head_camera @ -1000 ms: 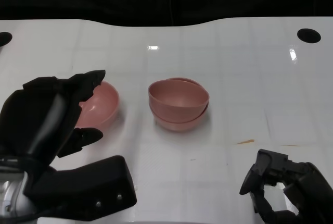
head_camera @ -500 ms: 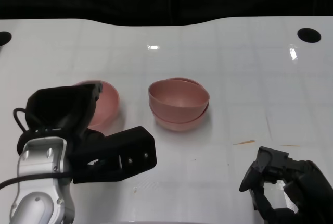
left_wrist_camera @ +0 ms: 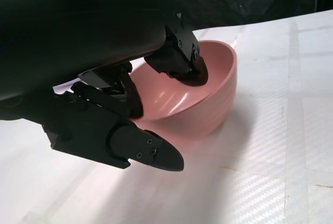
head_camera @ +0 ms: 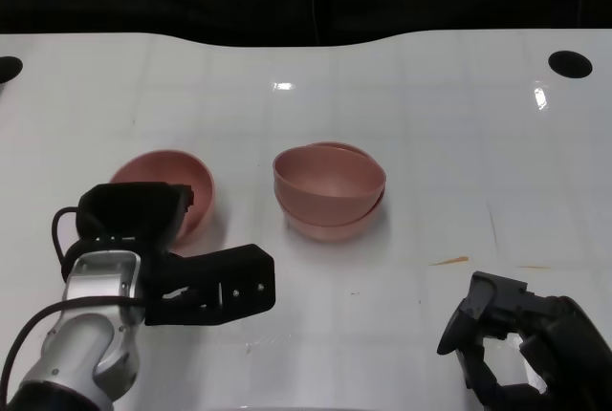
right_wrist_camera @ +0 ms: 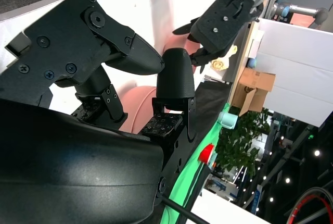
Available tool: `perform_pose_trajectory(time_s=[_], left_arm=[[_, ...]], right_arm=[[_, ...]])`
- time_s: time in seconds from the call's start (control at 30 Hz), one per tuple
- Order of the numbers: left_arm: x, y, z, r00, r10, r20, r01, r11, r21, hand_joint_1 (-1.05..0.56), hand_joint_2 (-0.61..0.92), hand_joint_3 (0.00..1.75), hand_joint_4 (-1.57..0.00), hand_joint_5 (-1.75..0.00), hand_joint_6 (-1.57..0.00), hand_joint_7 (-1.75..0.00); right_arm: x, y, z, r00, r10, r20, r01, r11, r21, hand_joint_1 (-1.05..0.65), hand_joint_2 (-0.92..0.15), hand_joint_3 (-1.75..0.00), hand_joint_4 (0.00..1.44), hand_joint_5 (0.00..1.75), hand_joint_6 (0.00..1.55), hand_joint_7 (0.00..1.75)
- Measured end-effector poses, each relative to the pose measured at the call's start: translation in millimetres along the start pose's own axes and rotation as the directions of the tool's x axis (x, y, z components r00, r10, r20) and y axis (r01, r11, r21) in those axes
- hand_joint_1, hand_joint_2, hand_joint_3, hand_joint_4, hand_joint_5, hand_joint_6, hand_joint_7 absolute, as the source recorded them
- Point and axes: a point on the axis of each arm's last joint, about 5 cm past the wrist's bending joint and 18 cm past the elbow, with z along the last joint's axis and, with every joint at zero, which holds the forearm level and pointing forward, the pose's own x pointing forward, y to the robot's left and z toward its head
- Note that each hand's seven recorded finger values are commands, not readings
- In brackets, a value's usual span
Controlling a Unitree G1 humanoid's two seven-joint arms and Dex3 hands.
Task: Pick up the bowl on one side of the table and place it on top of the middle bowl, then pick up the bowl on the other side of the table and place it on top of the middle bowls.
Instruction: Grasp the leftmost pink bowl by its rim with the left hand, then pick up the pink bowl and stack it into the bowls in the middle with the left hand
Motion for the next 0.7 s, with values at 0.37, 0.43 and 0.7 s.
perform_pose_trajectory(time_s=[0.37,0.43,0.7], left_arm=[[6,7.1,-2.7,0.99,0.109,0.085,-0.115,0.992,0.06,-0.33,0.92,0.23,-0.82,-1.75,-0.74,-1.04],[7,15.5,-2.2,0.982,0.158,0.108,-0.165,0.984,0.064,-0.34,0.92,0.19,-0.83,-1.75,-0.8,-0.91],[8,33.7,-4.0,0.952,0.265,0.151,-0.274,0.96,0.046,-0.31,0.92,0.1,-0.87,-1.75,-0.79,-1.15]], right_arm=[[-0.5,-0.2,-0.1,1.0,0.0,-0.002,0.0,1.0,0.0,-0.24,-0.48,-1.23,0.88,1.75,0.76,1.51],[-0.5,-0.2,-0.1,1.0,-0.001,-0.002,0.001,1.0,0.0,-0.24,-0.48,-1.23,0.88,1.75,0.77,1.51],[-0.5,-0.3,-0.1,1.0,-0.001,-0.002,0.001,1.0,-0.001,-0.23,-0.48,-1.23,0.89,1.75,0.77,1.5]])
